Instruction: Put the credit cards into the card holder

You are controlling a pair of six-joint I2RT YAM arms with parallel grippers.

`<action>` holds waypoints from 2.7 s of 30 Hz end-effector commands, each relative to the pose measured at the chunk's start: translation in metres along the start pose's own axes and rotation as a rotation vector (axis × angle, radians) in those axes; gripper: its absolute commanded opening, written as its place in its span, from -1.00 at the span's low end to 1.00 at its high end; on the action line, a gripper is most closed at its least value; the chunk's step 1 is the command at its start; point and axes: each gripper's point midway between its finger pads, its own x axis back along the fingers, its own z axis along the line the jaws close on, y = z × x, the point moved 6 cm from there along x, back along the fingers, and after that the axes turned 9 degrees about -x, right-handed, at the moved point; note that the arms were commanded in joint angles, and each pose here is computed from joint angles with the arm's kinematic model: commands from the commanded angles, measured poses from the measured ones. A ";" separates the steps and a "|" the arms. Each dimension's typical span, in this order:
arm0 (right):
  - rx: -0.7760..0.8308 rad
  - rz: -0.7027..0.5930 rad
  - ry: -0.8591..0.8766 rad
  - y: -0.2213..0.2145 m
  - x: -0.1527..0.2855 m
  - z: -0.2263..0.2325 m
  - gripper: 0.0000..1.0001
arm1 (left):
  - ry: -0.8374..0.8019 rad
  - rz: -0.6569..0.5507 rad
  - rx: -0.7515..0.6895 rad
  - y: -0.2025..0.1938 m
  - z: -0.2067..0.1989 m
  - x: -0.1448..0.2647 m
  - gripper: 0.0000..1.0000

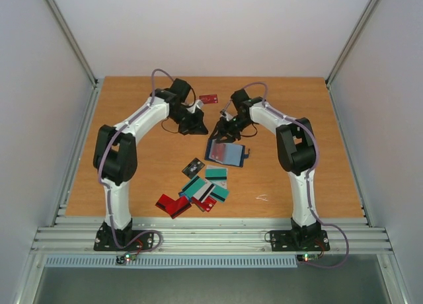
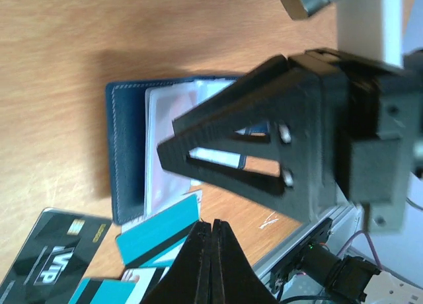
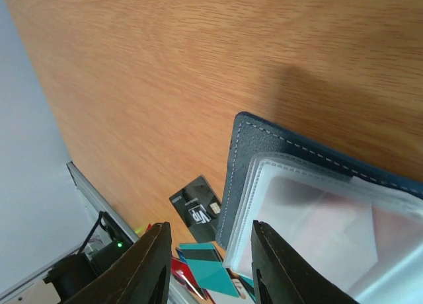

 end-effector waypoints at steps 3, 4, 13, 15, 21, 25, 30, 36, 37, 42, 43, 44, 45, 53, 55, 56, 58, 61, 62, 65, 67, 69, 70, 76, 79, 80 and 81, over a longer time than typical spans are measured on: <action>-0.012 0.028 0.011 0.000 -0.007 0.010 -0.30 | 0.113 -0.062 -0.059 -0.024 0.003 0.029 -0.96; 0.001 0.018 0.011 -0.001 -0.004 0.013 -0.30 | 0.152 -0.059 -0.071 -0.030 0.003 0.032 -0.95; 0.068 -0.045 -0.021 -0.040 0.022 0.009 -0.30 | 0.314 0.020 -0.217 -0.102 -0.002 0.031 -0.73; 0.050 -0.043 -0.022 -0.055 0.022 -0.002 -0.30 | 0.322 0.029 -0.220 -0.119 -0.001 0.030 -0.59; 0.037 -0.028 -0.014 -0.097 0.021 -0.022 -0.28 | 0.427 0.056 -0.168 -0.176 0.023 0.035 -0.27; 0.015 0.002 -0.025 -0.116 0.014 -0.039 -0.28 | 0.488 0.077 -0.084 -0.203 0.045 0.033 -0.16; -0.009 0.013 -0.029 -0.129 0.009 -0.046 -0.28 | 0.508 0.104 -0.032 -0.223 0.060 0.027 -0.01; -0.004 0.026 -0.013 -0.140 0.007 -0.042 -0.28 | 0.516 0.161 0.022 -0.228 0.069 0.010 0.10; 0.000 0.025 -0.012 -0.141 0.008 -0.041 -0.28 | 0.513 0.172 0.037 -0.231 0.073 0.005 0.10; 0.009 0.016 -0.010 -0.147 0.013 -0.040 -0.28 | 0.497 0.186 0.091 -0.241 0.083 -0.007 0.12; 0.008 0.015 -0.011 -0.148 0.013 -0.040 -0.28 | 0.499 0.191 0.096 -0.242 0.084 -0.009 0.12; 0.008 0.013 -0.009 -0.148 0.014 -0.041 -0.28 | 0.503 0.196 0.098 -0.243 0.084 -0.009 0.12; 0.008 0.012 -0.007 -0.149 0.014 -0.041 -0.28 | 0.508 0.203 0.095 -0.244 0.084 -0.010 0.12; 0.011 0.014 0.006 -0.153 0.013 -0.044 -0.27 | 0.542 0.255 0.092 -0.260 0.080 -0.021 0.12; 0.012 0.015 0.006 -0.154 0.013 -0.044 -0.27 | 0.555 0.256 0.099 -0.263 0.082 -0.023 0.12; 0.014 0.016 0.010 -0.154 0.013 -0.044 -0.27 | 0.561 0.257 0.102 -0.264 0.084 -0.024 0.12; 0.015 0.018 0.014 -0.154 0.013 -0.043 -0.27 | 0.568 0.258 0.107 -0.265 0.086 -0.027 0.12; 0.018 0.020 0.019 -0.156 0.014 -0.042 -0.27 | 0.586 0.260 0.105 -0.265 0.087 -0.029 0.12; 0.018 0.020 0.022 -0.157 0.015 -0.042 -0.27 | 0.588 0.260 0.104 -0.265 0.087 -0.029 0.12; 0.017 0.017 0.030 -0.158 0.016 -0.042 -0.27 | 0.629 0.252 0.076 -0.265 0.084 -0.027 0.13; 0.018 0.019 0.034 -0.159 0.016 -0.041 -0.27 | 0.646 0.224 0.054 -0.261 0.080 -0.023 0.16; 0.021 0.017 0.033 -0.160 0.016 -0.041 -0.27 | 0.654 0.196 0.036 -0.256 0.077 -0.019 0.20; 0.021 0.015 0.033 -0.160 0.017 -0.041 -0.26 | 0.664 0.185 0.025 -0.254 0.076 -0.016 0.23; 0.033 0.001 0.024 -0.165 0.024 -0.038 -0.27 | 0.683 0.193 -0.006 -0.247 0.076 -0.021 0.38; 0.034 -0.002 0.019 -0.167 0.026 -0.039 -0.26 | 0.623 0.225 0.009 -0.252 0.076 -0.031 0.37; 0.034 -0.003 0.018 -0.168 0.026 -0.039 -0.26 | 0.607 0.234 0.015 -0.255 0.078 -0.034 0.36; 0.034 -0.003 0.016 -0.169 0.026 -0.040 -0.26 | 0.590 0.237 0.020 -0.257 0.078 -0.036 0.35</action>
